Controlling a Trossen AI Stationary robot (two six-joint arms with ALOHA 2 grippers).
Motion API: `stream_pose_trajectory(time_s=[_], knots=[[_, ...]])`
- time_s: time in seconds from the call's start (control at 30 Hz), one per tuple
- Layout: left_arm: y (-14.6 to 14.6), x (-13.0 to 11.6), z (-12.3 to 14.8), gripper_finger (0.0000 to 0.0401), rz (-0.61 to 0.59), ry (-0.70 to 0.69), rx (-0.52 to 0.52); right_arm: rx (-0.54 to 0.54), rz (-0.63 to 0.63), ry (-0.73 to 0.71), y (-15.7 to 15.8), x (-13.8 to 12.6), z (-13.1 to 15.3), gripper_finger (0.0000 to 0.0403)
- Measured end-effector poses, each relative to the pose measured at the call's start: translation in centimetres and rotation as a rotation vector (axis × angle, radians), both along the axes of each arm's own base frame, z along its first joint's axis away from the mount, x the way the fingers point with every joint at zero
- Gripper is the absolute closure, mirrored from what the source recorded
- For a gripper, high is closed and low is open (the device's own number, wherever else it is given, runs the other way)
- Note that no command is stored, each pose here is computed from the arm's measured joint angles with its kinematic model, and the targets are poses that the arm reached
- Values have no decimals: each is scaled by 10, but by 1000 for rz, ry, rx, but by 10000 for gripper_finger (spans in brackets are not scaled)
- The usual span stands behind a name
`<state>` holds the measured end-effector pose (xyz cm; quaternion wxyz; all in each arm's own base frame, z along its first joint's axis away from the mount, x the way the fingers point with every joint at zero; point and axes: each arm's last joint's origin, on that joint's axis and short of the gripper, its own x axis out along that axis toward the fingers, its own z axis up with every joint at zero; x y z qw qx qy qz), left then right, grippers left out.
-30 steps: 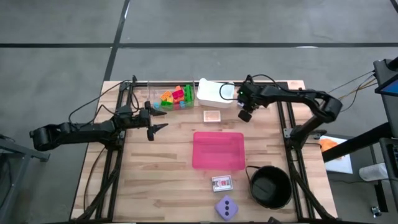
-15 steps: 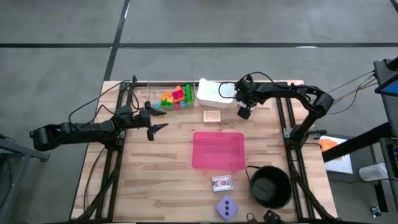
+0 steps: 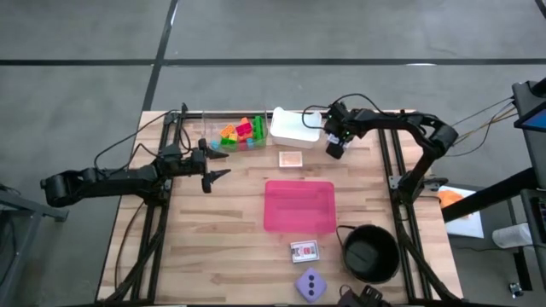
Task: Pick & Place Toys
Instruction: Put the blue playing card into the white bin
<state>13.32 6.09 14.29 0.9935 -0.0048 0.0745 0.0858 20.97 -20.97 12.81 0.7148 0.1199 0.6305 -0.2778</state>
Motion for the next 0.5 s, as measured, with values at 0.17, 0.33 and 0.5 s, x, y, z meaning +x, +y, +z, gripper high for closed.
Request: stream_pose_trajectory(time_s=[0.17, 0.33, 0.5], knots=[[0, 0, 0, 120, 0, 0, -1, 73, 22, -57, 3, 2, 1, 52], [0, 0, 0, 120, 0, -1, -4, 102, 28, -57, 11, 7, 1, 108], [0, 0, 0, 120, 0, -1, -4, 213, 93, -120, 27, 16, 3, 177]])
